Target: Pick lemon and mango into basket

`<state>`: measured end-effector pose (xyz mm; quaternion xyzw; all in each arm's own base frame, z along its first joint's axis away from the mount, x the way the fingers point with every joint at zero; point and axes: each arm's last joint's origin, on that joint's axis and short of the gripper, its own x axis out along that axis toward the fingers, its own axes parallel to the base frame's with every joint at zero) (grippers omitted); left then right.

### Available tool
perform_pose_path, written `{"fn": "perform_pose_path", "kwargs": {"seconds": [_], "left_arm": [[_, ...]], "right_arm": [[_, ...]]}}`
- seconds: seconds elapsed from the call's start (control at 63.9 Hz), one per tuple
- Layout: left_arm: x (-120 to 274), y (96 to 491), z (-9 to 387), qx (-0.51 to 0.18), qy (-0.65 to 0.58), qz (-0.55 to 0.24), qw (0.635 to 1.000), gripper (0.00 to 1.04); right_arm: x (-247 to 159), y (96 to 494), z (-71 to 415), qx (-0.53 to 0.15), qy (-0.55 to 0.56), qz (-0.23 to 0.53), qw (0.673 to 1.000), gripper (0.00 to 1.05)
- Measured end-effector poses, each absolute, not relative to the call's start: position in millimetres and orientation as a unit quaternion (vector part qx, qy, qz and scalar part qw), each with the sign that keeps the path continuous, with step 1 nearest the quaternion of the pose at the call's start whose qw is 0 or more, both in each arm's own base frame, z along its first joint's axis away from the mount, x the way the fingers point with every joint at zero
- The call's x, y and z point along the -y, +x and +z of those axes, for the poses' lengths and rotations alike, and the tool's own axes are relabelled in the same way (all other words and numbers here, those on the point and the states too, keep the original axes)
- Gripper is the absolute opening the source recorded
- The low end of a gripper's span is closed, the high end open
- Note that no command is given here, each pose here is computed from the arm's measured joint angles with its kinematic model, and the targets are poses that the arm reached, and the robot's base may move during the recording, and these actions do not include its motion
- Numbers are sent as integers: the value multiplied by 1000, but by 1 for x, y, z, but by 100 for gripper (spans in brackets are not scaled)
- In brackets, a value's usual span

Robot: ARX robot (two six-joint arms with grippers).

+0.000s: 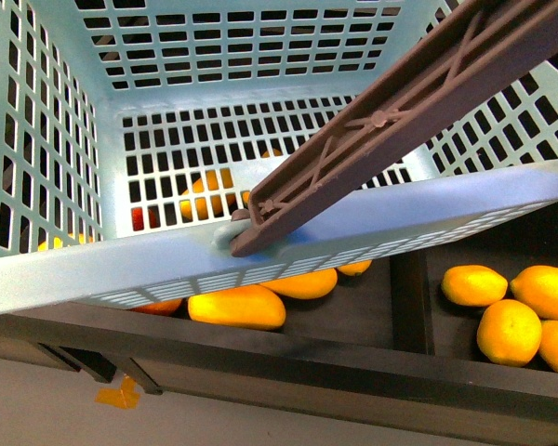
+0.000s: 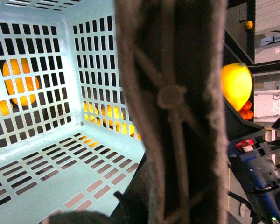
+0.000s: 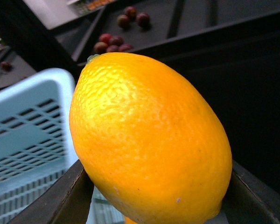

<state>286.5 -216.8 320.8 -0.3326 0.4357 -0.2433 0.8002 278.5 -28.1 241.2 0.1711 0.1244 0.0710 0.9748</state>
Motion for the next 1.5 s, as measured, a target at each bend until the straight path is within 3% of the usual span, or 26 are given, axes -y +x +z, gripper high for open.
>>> {"fn": "perform_pose_path", "kwargs": {"seconds": [0.188, 0.438, 0.501, 0.673, 1.018, 1.096, 1.174, 1.503], "left_arm": [[217, 287, 321, -436, -333, -243, 800, 5], [217, 287, 321, -435, -333, -242, 801, 5], [217, 287, 321, -435, -333, -243, 801, 5], [217, 287, 321, -436, -333, -243, 800, 5], [216, 287, 319, -438, -334, -241, 799, 5], [217, 286, 319, -437, -332, -241, 801, 5], [217, 286, 319, -438, -332, -243, 800, 5], [217, 286, 319, -437, -332, -241, 800, 5]], "right_arm": [[-22, 287, 257, -115, 172, 119, 971, 65], [-74, 302, 242, -157, 172, 157, 960, 65], [-83, 303, 237, -167, 168, 165, 958, 72], [-91, 302, 234, -171, 164, 166, 957, 97], [-55, 288, 242, -128, 155, 44, 979, 96], [-51, 281, 238, -50, 100, 10, 994, 84], [-44, 268, 227, -15, 56, 7, 998, 72], [-21, 215, 200, -7, 8, 1, 1000, 19]]}}
